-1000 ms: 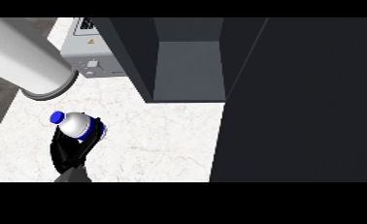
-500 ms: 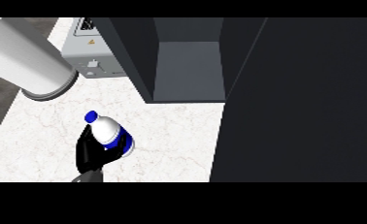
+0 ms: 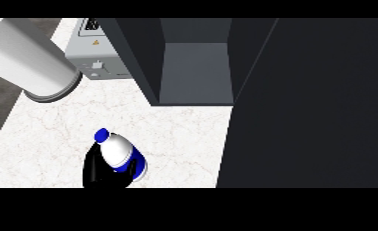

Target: Pick up the bottled water, place it into the cabinet and close the cabinet

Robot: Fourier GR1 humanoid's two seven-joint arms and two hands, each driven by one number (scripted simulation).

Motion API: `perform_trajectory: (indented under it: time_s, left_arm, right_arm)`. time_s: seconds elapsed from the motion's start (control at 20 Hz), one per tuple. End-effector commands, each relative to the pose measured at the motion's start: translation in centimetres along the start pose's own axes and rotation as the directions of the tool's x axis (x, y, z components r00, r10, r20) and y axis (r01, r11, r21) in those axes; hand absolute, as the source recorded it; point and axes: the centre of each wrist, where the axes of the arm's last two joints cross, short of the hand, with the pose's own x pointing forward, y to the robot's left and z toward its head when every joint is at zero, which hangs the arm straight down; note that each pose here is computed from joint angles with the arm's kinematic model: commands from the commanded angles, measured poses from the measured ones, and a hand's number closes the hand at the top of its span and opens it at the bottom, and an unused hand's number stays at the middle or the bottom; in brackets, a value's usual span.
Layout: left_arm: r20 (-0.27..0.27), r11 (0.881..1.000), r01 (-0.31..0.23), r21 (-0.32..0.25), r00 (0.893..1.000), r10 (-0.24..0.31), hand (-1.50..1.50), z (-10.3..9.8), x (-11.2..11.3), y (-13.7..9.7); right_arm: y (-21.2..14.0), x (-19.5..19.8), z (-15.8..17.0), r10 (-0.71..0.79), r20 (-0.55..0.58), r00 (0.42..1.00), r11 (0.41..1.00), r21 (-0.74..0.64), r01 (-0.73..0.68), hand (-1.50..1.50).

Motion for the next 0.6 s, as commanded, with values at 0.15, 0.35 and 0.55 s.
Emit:
perform_trajectory:
  time_s: [0.15,0.35,0.55]
  left_arm:
    - [-0.021,0.998,-0.018,-0.058,1.0,0.017,1.5,-0.3,2.5,-2.2]
    - [-0.04,0.995,-0.07,-0.072,0.997,0.067,1.5,-0.1,5.5,-4.6]
    - [-0.024,0.994,-0.082,-0.076,0.997,0.08,1.5,0.0,7.0,-7.6]
  right_arm:
    - [-0.3,1.0,1.7,0.042,0.034,0.999,0.999,-0.002,-0.042,-1.5]
    - [-1.2,3.3,1.8,0.027,0.036,0.999,1.0,-0.006,-0.027,-1.5]
    - [-0.4,2.7,1.0,0.022,0.05,0.999,0.999,-0.038,-0.021,-1.5]
